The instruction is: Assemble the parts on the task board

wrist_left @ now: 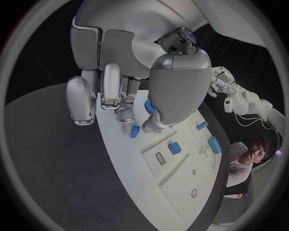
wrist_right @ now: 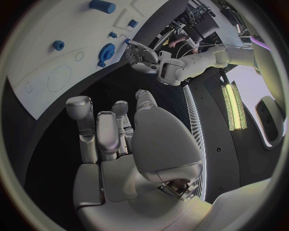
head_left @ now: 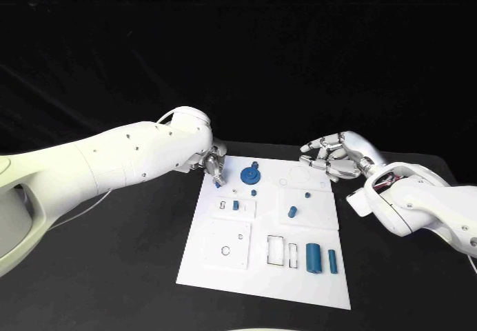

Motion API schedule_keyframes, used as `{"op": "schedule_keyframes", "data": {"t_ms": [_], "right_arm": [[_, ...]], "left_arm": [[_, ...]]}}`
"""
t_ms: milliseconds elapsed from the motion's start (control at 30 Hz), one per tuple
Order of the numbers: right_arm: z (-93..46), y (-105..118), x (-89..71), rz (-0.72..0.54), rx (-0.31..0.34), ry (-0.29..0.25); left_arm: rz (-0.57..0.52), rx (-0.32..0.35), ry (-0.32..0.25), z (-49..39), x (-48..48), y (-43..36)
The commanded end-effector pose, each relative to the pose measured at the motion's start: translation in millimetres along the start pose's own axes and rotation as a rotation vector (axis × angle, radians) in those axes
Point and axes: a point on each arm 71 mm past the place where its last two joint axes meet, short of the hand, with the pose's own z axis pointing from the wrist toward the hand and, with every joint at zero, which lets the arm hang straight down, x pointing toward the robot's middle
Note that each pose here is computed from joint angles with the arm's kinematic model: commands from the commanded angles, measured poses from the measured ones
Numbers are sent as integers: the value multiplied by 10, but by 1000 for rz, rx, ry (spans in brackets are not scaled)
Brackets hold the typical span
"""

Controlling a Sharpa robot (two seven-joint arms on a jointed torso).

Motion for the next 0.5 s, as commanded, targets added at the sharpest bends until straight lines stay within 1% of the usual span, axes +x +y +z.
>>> {"op": "schedule_keyframes", "data": {"t_ms": [33, 500], "right_arm": [[0, 14, 18, 1, -12, 15], [-2, 15, 19, 1, -12, 16]], "left_arm": [[14, 2, 14, 2, 7, -19], [13, 4, 22, 6, 10, -11]]}}
